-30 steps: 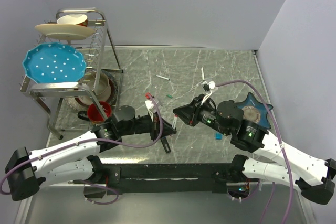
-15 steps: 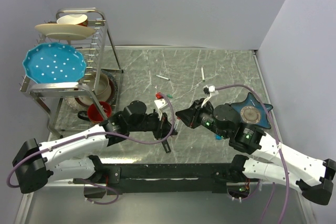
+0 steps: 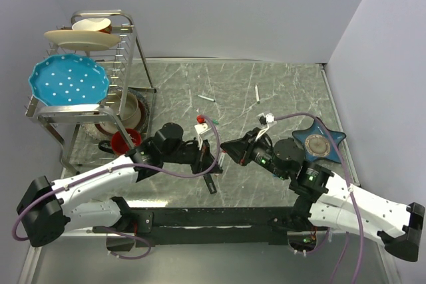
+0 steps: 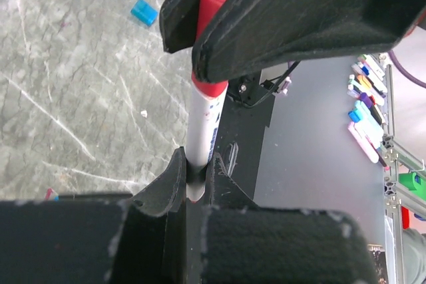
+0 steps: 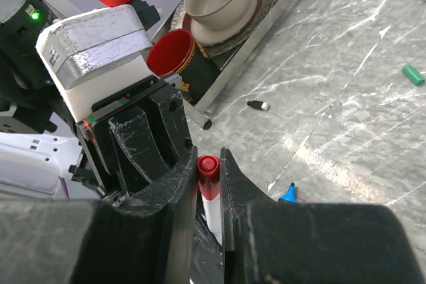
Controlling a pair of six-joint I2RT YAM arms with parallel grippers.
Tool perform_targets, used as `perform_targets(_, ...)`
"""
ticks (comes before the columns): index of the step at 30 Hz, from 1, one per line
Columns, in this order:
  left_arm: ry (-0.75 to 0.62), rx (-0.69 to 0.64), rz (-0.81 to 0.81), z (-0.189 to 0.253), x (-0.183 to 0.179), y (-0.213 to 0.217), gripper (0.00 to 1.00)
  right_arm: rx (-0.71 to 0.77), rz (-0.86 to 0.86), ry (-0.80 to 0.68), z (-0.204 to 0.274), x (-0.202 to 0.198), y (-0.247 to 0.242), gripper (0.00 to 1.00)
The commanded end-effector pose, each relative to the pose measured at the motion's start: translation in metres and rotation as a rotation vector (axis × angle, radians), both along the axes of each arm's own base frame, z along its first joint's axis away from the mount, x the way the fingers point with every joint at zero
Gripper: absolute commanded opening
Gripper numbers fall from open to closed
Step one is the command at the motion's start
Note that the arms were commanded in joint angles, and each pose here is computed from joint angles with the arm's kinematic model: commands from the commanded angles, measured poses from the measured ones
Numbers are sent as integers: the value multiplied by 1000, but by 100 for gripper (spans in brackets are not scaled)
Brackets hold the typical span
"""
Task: Insert the pens into the pen caps
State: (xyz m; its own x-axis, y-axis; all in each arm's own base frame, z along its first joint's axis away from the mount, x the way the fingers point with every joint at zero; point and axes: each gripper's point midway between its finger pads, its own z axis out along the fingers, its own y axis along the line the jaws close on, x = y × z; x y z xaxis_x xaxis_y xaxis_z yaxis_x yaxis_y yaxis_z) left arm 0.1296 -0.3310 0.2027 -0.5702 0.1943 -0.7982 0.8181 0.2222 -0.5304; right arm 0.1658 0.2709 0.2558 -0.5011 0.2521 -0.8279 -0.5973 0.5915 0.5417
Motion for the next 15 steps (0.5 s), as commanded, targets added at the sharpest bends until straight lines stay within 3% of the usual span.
perform_targets(1,-264,-292,301,115,81,-1,1,-225,343,279,-85,-83,12,0)
perform_targets(5,-264,-263,371,107,94,11,1,-245,372,331,-99,-93,16,0)
perform_targets(15,-228,-340,400,107,107,31,1,-315,397,322,-117,-100,17,0)
